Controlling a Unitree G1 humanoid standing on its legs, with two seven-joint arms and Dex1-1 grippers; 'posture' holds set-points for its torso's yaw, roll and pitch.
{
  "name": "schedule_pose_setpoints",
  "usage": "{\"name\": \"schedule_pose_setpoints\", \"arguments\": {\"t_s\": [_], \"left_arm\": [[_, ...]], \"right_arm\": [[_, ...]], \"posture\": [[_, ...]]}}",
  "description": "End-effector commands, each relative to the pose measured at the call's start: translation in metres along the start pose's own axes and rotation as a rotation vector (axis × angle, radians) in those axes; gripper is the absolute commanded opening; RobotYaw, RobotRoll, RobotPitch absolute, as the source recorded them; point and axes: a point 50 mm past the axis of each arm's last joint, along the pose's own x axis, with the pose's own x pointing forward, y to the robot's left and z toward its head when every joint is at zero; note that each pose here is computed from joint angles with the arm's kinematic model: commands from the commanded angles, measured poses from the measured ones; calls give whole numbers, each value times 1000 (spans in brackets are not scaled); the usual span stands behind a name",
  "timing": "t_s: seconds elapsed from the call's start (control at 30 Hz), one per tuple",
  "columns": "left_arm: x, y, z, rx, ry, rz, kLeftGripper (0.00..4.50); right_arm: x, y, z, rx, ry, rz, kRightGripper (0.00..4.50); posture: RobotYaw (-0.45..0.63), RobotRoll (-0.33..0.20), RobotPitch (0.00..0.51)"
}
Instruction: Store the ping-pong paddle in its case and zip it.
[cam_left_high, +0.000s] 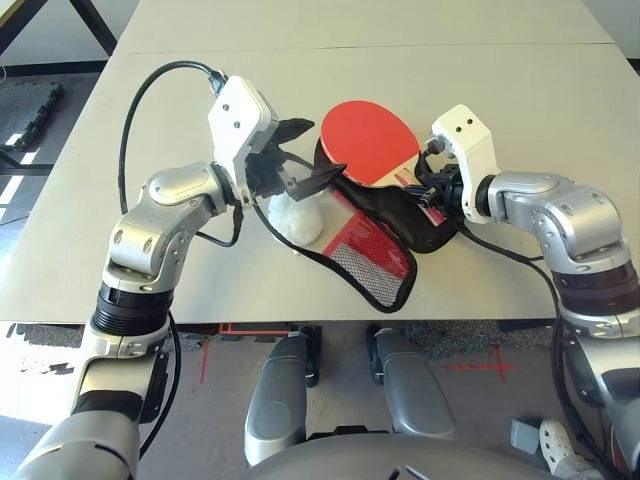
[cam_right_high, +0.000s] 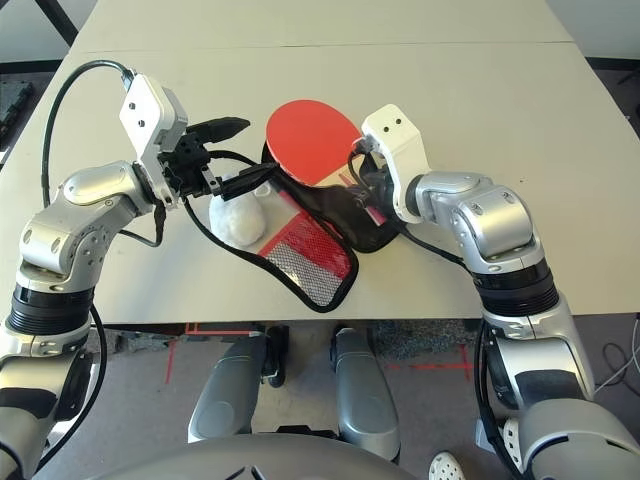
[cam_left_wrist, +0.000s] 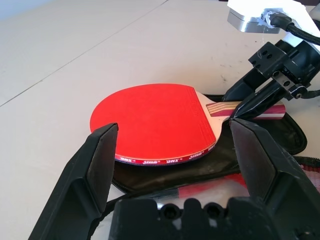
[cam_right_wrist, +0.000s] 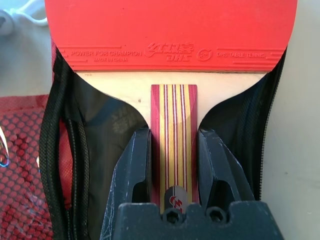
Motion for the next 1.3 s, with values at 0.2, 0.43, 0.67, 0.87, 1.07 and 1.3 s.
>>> {"name": "schedule_pose_setpoints", "arguments": {"t_s": [0.2, 0.43, 0.67, 0.87, 1.07, 1.3], "left_arm": [[-3, -3, 0, 13, 11, 5, 4500], [-3, -2, 2, 28, 7, 12, 4500], [-27, 23, 36, 112, -29, 114, 4500], [-91, 62, 44, 205, 142, 311, 4500], [-135, 70, 14, 175, 327, 381, 4500], [-127, 48, -14, 99, 420, 264, 4500]], "right_arm": [[8, 2, -17, 58, 64, 0, 1103], [12, 2, -19, 97, 44, 55, 2122], [-3, -5, -14, 118, -91, 173, 4442], [-25, -25, -19, 134, -184, 291, 4442], [-40, -44, -6, 193, -368, 300, 4442], [-48, -68, -1, 377, -491, 302, 4442]], "posture": [[97, 0, 228], [102, 0, 222], [123, 0, 227], [149, 0, 239], [163, 0, 250], [159, 0, 262]]}}
